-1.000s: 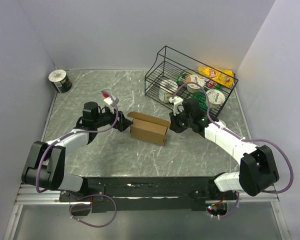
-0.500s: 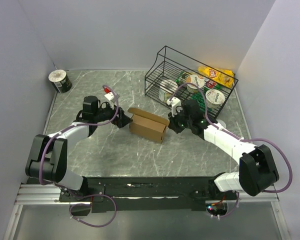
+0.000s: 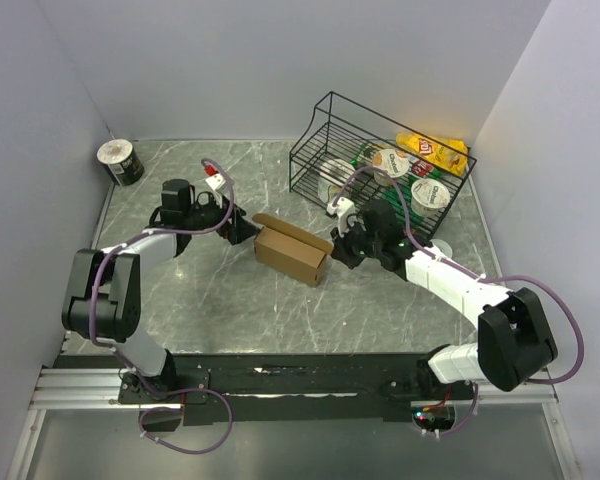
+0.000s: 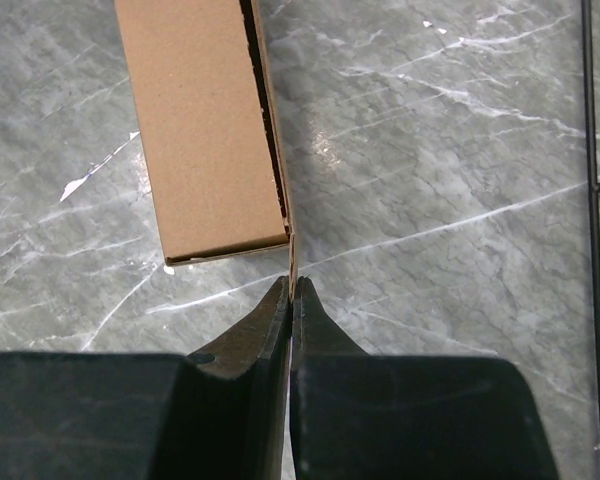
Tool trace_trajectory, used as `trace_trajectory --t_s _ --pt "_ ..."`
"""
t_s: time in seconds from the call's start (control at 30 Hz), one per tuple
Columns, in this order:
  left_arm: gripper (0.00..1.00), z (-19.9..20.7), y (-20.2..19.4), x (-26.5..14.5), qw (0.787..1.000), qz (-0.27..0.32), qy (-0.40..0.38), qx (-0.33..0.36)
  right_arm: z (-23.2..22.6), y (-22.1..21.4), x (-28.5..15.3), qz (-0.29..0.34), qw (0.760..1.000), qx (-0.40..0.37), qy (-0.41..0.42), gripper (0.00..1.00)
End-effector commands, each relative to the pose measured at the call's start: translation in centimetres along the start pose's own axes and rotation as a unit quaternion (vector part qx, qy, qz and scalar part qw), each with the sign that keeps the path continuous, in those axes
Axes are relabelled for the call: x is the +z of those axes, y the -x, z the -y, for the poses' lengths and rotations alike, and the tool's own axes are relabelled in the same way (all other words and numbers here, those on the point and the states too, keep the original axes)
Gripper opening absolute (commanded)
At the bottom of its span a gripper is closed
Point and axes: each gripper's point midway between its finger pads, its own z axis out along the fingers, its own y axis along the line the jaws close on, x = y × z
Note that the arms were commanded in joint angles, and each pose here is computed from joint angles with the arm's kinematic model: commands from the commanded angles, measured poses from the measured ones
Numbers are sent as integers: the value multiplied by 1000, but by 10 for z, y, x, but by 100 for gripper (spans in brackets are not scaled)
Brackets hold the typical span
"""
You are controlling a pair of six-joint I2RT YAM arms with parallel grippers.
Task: Fold the paper box
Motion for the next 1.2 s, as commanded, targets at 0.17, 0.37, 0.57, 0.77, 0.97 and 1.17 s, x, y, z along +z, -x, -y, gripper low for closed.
trace_trajectory --t_s 0.17,0.37,0.57,0.77,0.97,1.17 --pt "94 0 20 12 997 18 -56 49 -5 6 7 7 1000 -18 15 2" --pt "91 3 19 19 996 33 -83 29 -4 5 8 4 1000 -15 13 1" --pt "78 3 14 25 996 25 -85 19 -3 5 8 4 1000 -14 10 1" --pt "55 0 21 21 998 43 -52 18 2 4 7 -1 1000 -12 -5 1" --pt "46 5 33 15 997 65 -33 34 3 4 7 -4 1000 -13 -7 1" --pt "35 11 34 18 997 64 -17 44 4 4 7 -7 1000 -20 -20 1"
